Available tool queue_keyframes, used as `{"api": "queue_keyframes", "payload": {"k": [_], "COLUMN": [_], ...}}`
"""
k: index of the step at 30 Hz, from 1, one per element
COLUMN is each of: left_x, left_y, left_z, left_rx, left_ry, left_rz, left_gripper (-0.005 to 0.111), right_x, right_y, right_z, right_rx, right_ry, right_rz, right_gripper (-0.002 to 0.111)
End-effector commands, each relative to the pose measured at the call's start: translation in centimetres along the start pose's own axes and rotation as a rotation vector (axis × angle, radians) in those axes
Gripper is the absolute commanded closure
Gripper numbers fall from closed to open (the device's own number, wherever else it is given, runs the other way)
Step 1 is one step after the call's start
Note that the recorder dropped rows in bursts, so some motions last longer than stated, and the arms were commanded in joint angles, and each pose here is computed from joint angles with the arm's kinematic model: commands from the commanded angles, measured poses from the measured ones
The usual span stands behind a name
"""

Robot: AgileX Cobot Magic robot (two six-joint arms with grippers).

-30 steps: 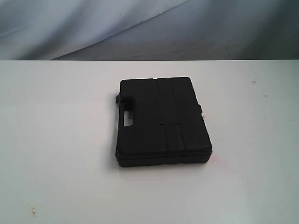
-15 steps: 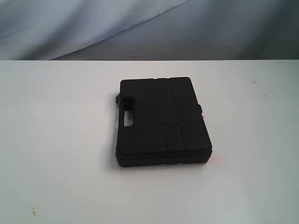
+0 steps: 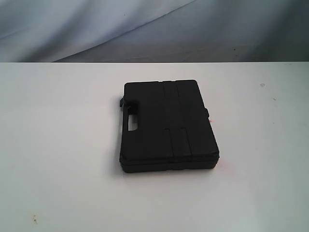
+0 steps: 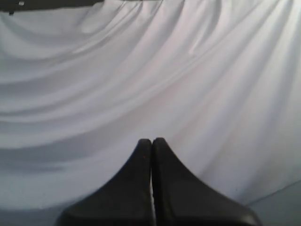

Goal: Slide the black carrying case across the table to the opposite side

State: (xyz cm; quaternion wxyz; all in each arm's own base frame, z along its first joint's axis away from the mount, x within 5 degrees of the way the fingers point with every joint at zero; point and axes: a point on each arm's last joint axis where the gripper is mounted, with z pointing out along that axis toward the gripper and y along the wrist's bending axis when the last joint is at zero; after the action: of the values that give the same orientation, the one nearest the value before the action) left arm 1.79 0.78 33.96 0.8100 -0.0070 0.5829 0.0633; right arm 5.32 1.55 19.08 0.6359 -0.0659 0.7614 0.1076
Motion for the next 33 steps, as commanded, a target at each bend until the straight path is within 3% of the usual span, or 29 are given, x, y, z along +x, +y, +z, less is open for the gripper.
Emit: {"api": "queue_keyframes", "payload": {"k": [1, 5, 10, 15, 18, 22, 33], "left_x": [-0.2, -1.6, -2.6, -4.5, -5.3, -5.6, -1.5], "left_y": [0.4, -0.1, -0.3, -1.1, -2.2, -3.4, -4.6], "left_z": [-0.4, -0.6, 0.5, 2.4, 3.7, 6.0, 11.2], "left_rx": [-0.022, 0.044, 0.115, 0.209, 0.310, 0.399, 0.423], "left_ry": [0.115, 0.107, 0.328, 0.468, 0.634, 0.733, 1.143], "left_rz": [0.058, 0.093, 0.192, 0.092, -0.052, -0.163, -0.218], "left_gripper": [0.107, 0.107, 0.107, 0.107, 0.107, 0.107, 0.107], "right_x": [0.1, 0.1, 0.1, 0.1, 0.1, 0.1, 0.1], "right_y": [0.0, 0.0, 0.0, 0.0, 0.0, 0.0, 0.0], "right_z": [0.0, 0.0, 0.0, 0.0, 0.0, 0.0, 0.0], "right_rx": [0.007, 0.007, 0.007, 0.007, 0.007, 0.007, 0.007], "right_ry": [-0.003, -0.003, -0.003, -0.003, -0.003, -0.003, -0.003], "right_rz": [0.011, 0.011, 0.011, 0.011, 0.011, 0.011, 0.011], "right_gripper": [0.108, 0.108, 0.108, 0.108, 0.108, 0.108, 0.108]}}
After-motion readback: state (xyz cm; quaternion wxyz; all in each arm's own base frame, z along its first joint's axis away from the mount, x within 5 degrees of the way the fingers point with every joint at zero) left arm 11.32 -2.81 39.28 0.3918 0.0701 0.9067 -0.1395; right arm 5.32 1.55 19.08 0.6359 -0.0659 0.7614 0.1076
